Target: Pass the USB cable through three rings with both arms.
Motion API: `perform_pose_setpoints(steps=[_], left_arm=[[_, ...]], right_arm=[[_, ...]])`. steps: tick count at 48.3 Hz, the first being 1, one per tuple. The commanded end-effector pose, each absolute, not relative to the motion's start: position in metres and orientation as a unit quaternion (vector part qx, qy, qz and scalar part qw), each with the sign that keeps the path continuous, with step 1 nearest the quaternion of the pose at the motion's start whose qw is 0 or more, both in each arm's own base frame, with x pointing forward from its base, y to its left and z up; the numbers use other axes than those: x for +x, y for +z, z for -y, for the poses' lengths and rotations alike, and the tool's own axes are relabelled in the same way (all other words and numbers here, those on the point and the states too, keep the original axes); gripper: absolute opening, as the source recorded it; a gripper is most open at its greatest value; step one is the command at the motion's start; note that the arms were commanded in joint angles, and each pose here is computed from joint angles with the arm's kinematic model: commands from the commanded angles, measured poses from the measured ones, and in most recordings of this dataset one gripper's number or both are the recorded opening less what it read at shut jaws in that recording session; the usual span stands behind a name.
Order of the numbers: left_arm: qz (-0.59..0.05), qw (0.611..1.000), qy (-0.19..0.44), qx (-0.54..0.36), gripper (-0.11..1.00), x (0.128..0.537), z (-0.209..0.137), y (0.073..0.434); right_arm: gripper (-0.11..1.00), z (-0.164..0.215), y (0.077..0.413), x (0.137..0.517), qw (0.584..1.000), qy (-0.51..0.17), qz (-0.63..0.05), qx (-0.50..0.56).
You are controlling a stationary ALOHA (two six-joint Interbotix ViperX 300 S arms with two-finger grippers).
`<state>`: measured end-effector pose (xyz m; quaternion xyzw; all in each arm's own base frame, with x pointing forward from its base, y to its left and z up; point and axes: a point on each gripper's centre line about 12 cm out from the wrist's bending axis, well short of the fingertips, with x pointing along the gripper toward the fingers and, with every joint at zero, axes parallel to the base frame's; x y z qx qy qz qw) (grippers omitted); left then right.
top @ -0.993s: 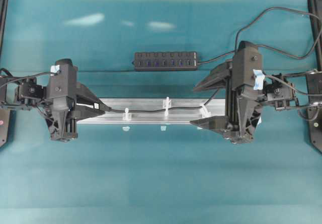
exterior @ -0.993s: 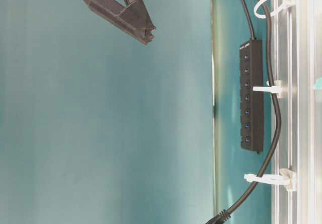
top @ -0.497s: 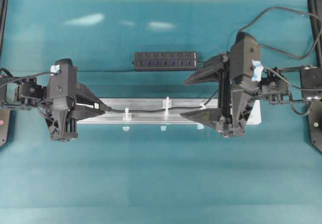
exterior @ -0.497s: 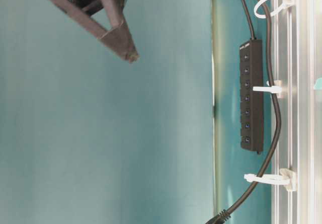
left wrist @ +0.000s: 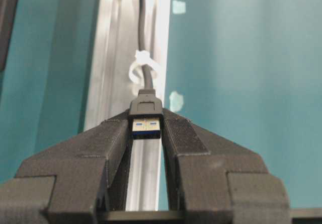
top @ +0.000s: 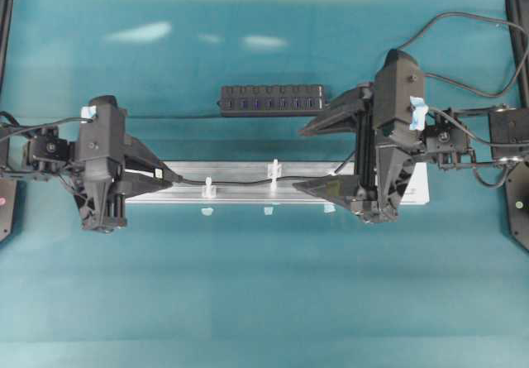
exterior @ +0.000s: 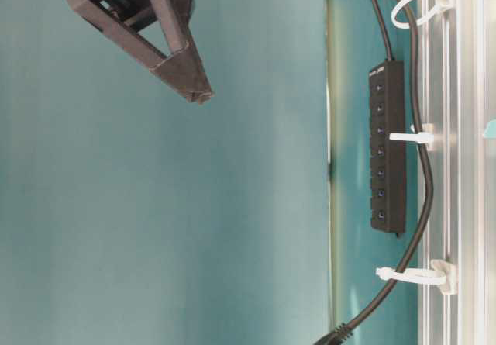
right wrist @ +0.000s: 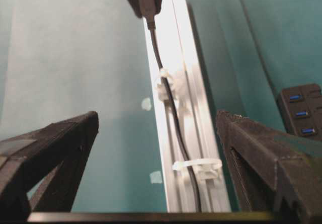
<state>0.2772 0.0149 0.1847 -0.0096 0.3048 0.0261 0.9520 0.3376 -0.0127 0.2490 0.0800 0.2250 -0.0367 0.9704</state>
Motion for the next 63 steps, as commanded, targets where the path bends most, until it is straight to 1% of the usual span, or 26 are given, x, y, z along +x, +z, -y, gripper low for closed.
perform_pose_setpoints(steps=[1,27,32,34,55,63], left_arm=[[-0.279,0.960,0.026,-0.008,0.21,0.282,-0.016,0.200],[-0.271,0.962,0.027,-0.009,0.21,0.283,-0.016,0.206],[-0.271,0.962,0.027,-0.009,0.04,0.283,-0.016,0.206],[-0.271,0.962,0.027,-0.008,0.01,0.283,-0.016,0.206],[-0.279,0.960,0.027,-0.008,0.00,0.279,-0.015,0.205],[-0.266,0.964,0.027,-0.008,0.00,0.275,-0.015,0.214]], right_arm=[[0.83,0.013,0.259,0.341,0.974,-0.036,-0.210,0.079],[0.83,0.013,0.258,0.342,0.974,-0.035,-0.210,0.080],[0.83,0.013,0.257,0.342,0.973,-0.036,-0.212,0.080],[0.83,0.013,0.257,0.342,0.973,-0.036,-0.212,0.080],[0.83,0.013,0.254,0.342,0.972,-0.037,-0.218,0.081],[0.83,0.013,0.252,0.342,0.971,-0.037,-0.220,0.081]])
